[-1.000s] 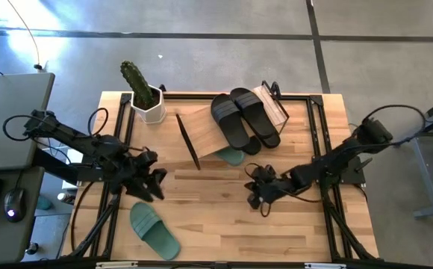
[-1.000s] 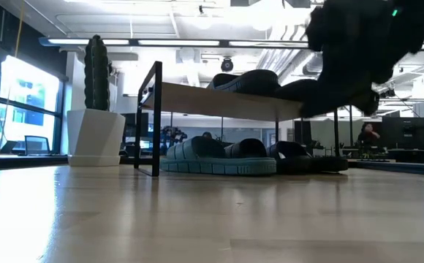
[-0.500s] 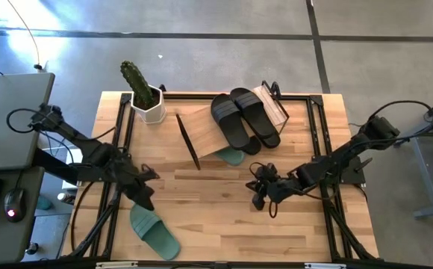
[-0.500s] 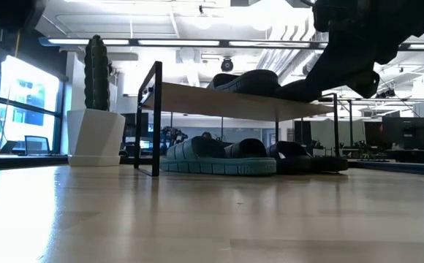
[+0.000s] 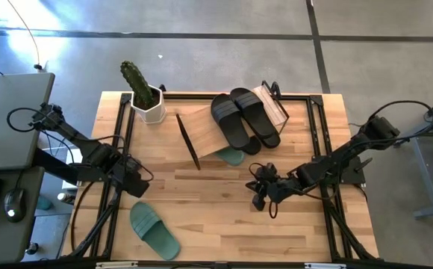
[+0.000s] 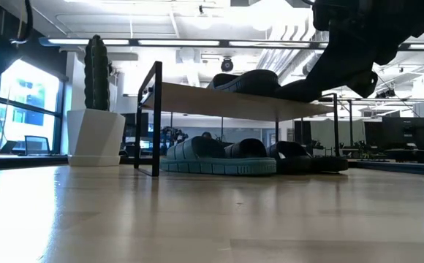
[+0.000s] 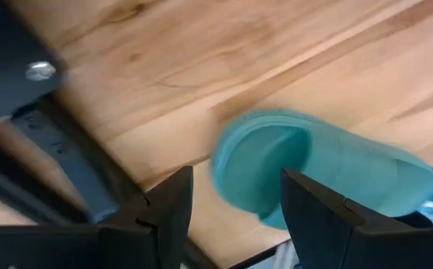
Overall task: Pick and place slides into the shelf
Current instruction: Put the green slipper under the shelf
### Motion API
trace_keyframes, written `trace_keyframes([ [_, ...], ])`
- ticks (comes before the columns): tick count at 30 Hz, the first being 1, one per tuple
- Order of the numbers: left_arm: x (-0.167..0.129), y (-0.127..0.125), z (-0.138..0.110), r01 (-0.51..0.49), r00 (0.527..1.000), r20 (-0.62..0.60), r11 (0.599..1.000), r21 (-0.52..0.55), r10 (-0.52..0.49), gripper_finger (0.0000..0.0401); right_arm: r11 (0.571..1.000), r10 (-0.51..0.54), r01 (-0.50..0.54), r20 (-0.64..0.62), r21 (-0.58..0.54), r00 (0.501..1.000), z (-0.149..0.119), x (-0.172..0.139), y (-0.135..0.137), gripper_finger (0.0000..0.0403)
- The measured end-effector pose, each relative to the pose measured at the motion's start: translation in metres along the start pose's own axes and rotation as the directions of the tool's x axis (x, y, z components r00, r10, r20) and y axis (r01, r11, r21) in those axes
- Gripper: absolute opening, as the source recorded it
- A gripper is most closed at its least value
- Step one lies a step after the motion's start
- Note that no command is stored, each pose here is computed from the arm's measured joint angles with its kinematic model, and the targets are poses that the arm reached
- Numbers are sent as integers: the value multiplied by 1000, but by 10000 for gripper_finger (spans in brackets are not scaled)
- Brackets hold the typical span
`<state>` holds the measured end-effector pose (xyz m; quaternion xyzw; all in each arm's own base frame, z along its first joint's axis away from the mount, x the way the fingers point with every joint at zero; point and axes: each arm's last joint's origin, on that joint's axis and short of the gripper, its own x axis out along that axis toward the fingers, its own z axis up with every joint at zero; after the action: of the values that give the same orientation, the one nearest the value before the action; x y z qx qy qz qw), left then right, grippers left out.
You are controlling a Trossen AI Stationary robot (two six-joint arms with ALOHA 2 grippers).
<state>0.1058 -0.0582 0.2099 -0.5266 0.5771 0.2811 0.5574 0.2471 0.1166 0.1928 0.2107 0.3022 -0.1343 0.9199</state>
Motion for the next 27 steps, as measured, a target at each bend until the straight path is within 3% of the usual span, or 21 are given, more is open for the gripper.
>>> trace_keyframes([
  [5, 1, -3, 0, 17, 1000, 3, 1000, -24, -17, 184, 1000, -3, 3, -4, -3, 1000, 0, 0, 0, 0],
  [12, 9, -9, -3, -39, 993, -111, 993, -111, 26, 184, 1000, -3, 3, -6, -4, 1000, -1, 0, 0, 0],
  [17, 19, -26, -5, 14, 987, -158, 996, -85, -27, 184, 1000, -3, 3, -10, -7, 1000, -1, 0, -1, 0],
  [23, 38, -41, -5, -19, 979, -205, 999, -34, 12, 184, 1000, -2, 1, -28, -15, 1000, -2, 0, -1, 0],
  [27, 50, -55, -7, 29, 964, -265, 1000, 11, -25, 184, 1000, 5, -6, -48, -18, 999, -3, 0, -1, 0],
])
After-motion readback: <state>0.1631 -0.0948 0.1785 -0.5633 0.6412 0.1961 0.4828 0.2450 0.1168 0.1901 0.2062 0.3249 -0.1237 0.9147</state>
